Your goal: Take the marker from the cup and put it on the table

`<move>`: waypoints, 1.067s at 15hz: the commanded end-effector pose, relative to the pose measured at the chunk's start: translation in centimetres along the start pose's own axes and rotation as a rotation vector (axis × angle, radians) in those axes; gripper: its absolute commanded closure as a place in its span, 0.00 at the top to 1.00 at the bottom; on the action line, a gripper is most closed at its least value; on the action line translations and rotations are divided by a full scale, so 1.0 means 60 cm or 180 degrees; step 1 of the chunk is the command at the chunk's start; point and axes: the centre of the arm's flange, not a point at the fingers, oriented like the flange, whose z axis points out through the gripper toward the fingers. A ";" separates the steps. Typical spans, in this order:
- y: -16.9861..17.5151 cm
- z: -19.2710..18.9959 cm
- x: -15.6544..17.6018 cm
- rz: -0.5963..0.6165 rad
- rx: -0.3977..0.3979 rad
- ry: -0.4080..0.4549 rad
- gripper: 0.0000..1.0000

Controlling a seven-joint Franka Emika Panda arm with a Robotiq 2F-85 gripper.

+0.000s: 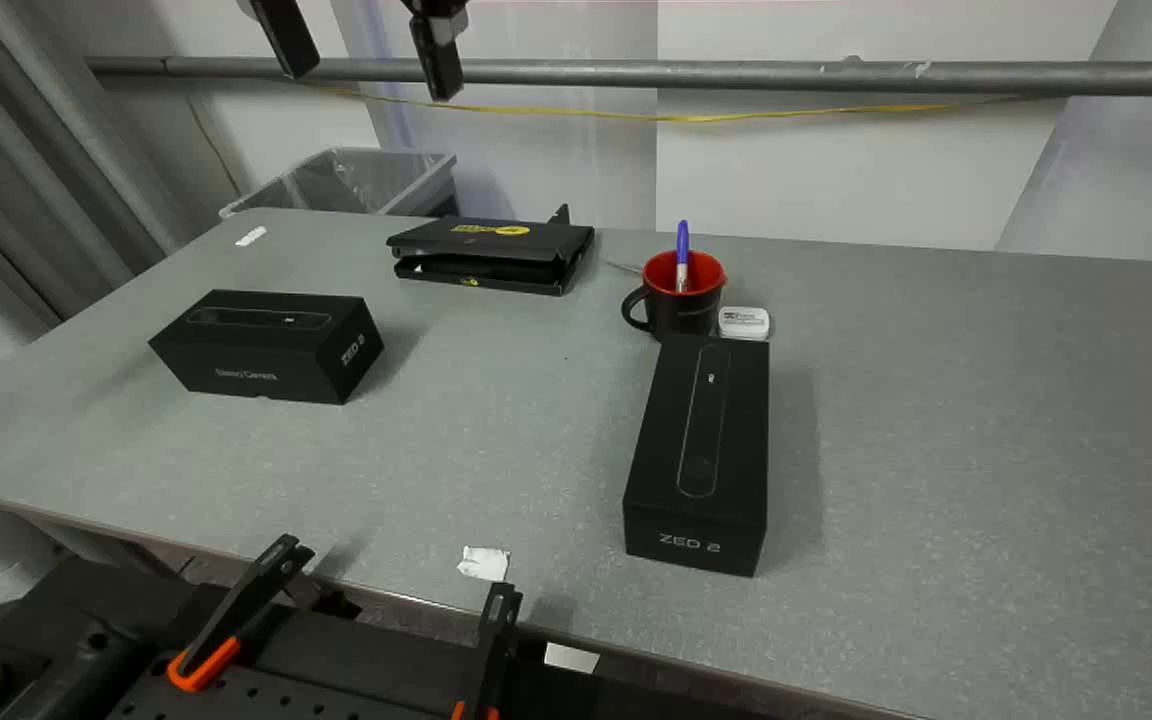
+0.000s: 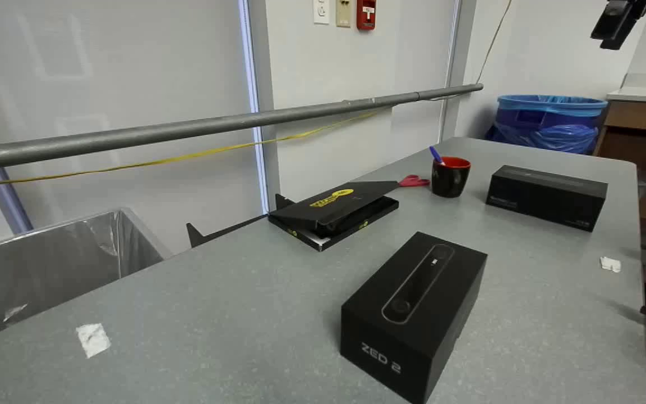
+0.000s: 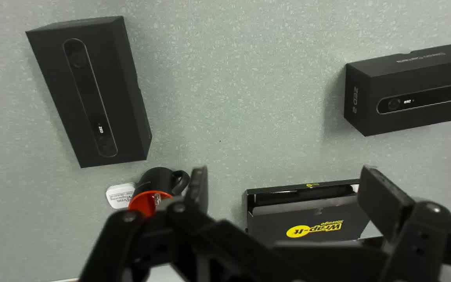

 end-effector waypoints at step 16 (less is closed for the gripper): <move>0.158 0.091 0.263 0.0585 -0.0176 0.0628 1.00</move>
